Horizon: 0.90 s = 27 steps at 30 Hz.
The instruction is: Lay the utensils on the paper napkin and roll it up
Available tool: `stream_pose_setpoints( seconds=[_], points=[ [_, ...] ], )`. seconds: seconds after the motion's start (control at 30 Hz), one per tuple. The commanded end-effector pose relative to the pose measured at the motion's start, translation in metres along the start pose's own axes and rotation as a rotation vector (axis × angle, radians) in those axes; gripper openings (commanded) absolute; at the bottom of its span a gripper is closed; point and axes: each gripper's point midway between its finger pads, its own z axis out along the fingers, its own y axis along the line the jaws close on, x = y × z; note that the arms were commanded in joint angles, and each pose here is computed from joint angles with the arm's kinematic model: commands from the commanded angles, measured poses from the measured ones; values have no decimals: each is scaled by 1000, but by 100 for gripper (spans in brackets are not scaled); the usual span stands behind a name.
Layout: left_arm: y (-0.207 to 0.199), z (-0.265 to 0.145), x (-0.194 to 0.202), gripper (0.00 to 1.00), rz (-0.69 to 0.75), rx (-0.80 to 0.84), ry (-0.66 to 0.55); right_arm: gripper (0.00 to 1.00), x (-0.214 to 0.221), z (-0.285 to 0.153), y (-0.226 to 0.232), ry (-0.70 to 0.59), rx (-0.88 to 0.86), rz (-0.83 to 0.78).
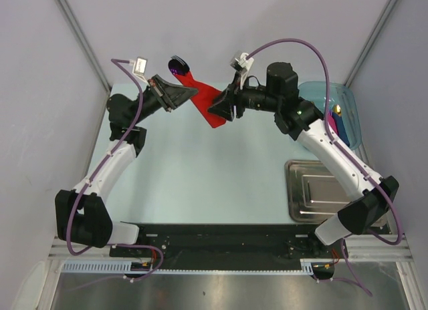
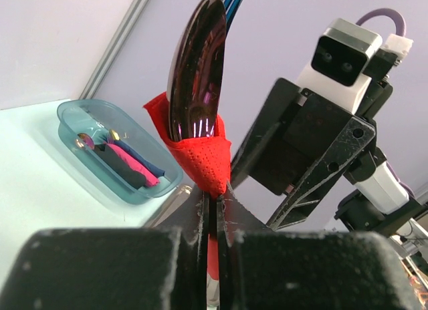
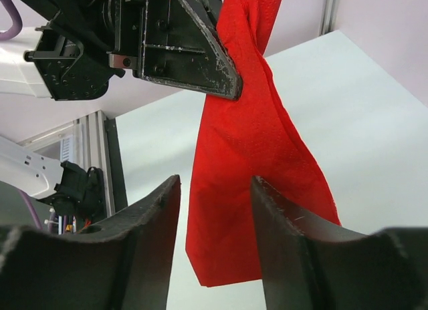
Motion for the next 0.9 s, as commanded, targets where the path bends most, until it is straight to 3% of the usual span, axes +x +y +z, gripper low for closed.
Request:
stream_pose_setpoints(
  seconds=[0.0, 0.2, 0.87],
  points=[
    [-37, 0, -10, 0, 73, 99, -8, 56, -9, 2, 0, -38, -23, -41],
    [-40, -1, -9, 0, 72, 111, -5, 63, -8, 5, -3, -38, -17, -29],
    [-52, -1, -7, 0, 68, 153, 4, 63, 13, 21, 1, -7, -60, 48]
  ],
)
